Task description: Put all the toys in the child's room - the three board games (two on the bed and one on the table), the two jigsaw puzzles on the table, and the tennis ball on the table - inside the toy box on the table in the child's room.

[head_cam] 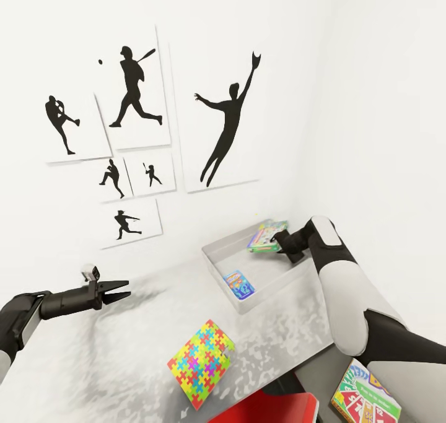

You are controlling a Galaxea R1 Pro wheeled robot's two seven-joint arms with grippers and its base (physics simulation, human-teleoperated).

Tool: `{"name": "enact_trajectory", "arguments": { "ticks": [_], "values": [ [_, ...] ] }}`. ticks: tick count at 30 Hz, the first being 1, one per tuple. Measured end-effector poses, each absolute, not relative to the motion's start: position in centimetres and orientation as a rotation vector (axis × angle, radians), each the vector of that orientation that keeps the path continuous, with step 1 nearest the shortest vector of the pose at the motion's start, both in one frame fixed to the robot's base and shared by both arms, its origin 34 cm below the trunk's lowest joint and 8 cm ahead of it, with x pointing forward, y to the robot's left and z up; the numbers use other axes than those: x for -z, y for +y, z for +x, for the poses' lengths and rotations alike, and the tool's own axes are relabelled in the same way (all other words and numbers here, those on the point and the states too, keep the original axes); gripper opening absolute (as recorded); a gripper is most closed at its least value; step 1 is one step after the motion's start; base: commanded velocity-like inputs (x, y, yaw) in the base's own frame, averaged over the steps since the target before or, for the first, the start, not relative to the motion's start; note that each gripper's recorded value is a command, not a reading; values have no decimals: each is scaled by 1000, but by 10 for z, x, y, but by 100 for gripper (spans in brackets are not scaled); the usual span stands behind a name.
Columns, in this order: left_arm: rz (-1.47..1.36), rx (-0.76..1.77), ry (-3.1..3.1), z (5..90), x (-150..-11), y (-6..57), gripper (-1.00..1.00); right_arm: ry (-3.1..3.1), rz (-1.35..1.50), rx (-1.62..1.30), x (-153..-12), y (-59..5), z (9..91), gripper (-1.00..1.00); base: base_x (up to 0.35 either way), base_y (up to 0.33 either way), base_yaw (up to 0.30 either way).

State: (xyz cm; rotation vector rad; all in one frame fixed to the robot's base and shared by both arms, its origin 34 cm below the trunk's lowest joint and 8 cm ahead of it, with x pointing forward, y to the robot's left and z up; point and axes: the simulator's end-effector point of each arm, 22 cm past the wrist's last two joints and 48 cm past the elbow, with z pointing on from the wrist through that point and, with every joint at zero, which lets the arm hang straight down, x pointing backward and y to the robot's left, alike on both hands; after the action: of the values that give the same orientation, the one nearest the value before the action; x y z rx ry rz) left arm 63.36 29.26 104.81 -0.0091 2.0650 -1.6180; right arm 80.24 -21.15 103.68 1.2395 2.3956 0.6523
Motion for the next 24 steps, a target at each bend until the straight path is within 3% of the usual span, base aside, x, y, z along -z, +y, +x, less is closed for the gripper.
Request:
{"name": "enact_trajectory", "arguments": {
  "ticks": [10, 24],
  "values": [
    [-13, 1620, 2068, 634, -1046, 293, 100, 2365, 1294, -628, -1033, -218, 804, -100, 0, 0, 9],
    [-29, 1624, 2084, 635, -1036, 293, 100, 2348, 1349, -602, -1018, -223, 806, -100, 0, 0, 101]
  ]
}}
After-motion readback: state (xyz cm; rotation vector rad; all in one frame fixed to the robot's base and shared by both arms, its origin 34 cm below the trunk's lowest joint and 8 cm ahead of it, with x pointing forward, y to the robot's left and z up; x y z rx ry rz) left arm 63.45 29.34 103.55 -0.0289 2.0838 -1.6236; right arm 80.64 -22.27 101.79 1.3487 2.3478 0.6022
